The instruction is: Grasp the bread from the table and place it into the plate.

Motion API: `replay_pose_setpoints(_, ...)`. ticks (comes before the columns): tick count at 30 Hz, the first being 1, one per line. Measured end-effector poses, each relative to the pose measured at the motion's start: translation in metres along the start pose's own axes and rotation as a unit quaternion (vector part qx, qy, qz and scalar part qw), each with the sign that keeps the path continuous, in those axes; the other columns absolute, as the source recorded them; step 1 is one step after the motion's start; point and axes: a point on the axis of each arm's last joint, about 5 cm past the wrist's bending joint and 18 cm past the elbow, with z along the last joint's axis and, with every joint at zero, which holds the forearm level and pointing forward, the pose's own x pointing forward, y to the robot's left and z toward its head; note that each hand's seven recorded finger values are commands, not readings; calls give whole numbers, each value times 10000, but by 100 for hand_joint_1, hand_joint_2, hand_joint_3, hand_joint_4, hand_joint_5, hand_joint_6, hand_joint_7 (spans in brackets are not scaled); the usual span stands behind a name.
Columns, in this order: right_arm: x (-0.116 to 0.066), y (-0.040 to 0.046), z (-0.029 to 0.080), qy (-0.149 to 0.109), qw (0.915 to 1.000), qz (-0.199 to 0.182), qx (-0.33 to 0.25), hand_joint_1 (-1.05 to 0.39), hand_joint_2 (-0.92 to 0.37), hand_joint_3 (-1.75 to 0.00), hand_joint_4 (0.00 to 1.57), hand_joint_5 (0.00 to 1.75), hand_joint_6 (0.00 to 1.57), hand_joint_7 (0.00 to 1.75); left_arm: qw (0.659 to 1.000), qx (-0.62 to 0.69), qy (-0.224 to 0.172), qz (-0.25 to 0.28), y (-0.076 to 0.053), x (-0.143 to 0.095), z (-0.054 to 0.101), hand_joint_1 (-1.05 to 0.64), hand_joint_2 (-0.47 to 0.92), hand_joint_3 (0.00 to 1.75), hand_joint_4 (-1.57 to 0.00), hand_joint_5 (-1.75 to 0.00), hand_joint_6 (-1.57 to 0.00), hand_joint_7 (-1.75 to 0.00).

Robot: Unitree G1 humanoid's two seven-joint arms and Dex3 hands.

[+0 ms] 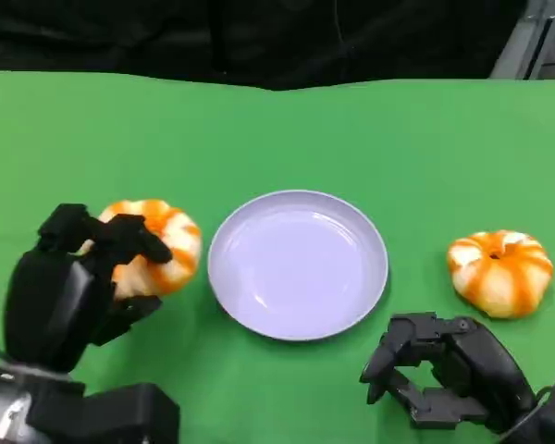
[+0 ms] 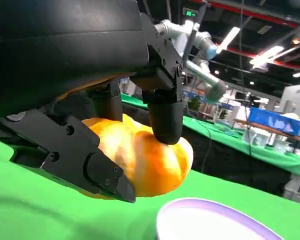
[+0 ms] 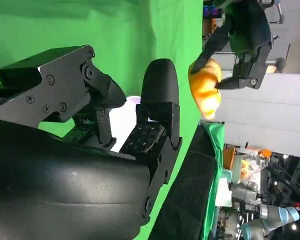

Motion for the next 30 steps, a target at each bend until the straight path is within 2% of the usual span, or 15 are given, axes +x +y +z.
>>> replay_pose_setpoints(10, 16, 11, 0, -11, 10000, 9, -2, 12, -67, -95, 88, 126, 94, 90, 9979, -423, -492, -13, -141, 237, 138, 0, 84, 1, -52, -168, -55, -142)
replay_pose_setpoints(18, 17, 11, 1, -11, 10000, -8, -8, 12, -67, -94, 89, 126, 93, 89, 9974, -483, -523, -73, -165, 247, 139, -2, 86, 1, -47, -172, -52, -145)
replay_pose_setpoints(23, 35, 25, 3, -10, 10000, 28, -40, 12, -68, -94, 89, 126, 93, 89, 9948, -669, -677, -355, -265, 332, 228, -2, 87, 0, -45, -173, -50, -147)
replay_pose_setpoints(26, 32, 22, 3, -6, 10000, -6, -45, 12, -68, -94, 89, 125, 93, 88, 9943, -702, -723, -356, -277, 369, 241, -2, 85, 0, -47, -172, -52, -146)
replay_pose_setpoints(30, 41, 30, 4, -8, 10000, 17, -56, 12, -67, -94, 88, 124, 93, 87, 9930, -762, -709, -561, -365, 426, 274, -2, 85, 0, -49, -171, -53, -144)
